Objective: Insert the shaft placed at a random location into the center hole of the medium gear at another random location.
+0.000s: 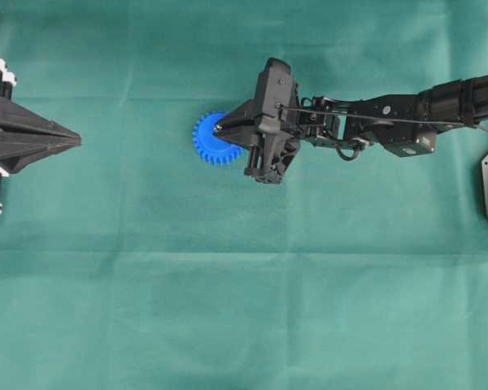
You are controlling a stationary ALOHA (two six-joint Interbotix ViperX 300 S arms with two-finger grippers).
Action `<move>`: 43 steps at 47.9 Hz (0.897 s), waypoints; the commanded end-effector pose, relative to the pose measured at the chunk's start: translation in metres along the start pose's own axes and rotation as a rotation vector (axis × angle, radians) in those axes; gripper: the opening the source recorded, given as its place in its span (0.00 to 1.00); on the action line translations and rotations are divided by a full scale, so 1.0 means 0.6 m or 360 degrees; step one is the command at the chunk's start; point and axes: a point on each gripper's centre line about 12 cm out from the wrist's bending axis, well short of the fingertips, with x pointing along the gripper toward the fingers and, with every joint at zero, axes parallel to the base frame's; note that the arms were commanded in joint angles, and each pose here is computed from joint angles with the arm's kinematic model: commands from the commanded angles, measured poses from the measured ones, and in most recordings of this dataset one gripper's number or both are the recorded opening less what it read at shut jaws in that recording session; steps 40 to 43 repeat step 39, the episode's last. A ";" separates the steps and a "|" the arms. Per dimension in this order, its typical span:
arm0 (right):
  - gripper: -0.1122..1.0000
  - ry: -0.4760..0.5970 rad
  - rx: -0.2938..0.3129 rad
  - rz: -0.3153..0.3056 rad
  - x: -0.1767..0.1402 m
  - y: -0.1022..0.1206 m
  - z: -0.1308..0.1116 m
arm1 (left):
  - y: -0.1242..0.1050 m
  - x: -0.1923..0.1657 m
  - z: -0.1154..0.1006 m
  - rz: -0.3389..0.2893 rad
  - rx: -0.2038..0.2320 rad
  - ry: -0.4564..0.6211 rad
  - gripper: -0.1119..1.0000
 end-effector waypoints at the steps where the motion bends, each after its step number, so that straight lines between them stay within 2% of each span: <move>1: 0.23 -0.0080 -0.0002 0.0000 -0.001 0.001 0.027 | -0.001 0.004 0.011 -0.0003 -0.0002 -0.0024 0.10; 8: 0.23 -0.0080 -0.0001 -0.0003 -0.001 0.000 0.027 | -0.001 0.004 0.011 -0.0003 0.0000 -0.0024 0.10; 10: 0.26 -0.0083 -0.0005 -0.0001 -0.001 0.001 0.028 | -0.001 0.004 0.010 -0.0003 0.0000 -0.0022 0.10; 19: 0.77 -0.0085 -0.0003 -0.0003 -0.001 0.000 0.028 | -0.001 0.004 0.010 -0.0003 0.0000 -0.0022 0.10; 23: 0.93 -0.0090 -0.0007 0.0000 -0.001 0.001 0.029 | -0.001 0.004 0.010 -0.0003 -0.0002 -0.0022 0.10; 32: 0.86 -0.0090 -0.0003 -0.0003 -0.001 0.000 0.029 | -0.001 0.004 0.011 -0.0003 0.0000 -0.0024 0.10; 43: 0.87 -0.0102 -0.0009 0.0001 -0.005 0.001 0.035 | -0.001 0.004 0.011 -0.0003 -0.0002 -0.0024 0.10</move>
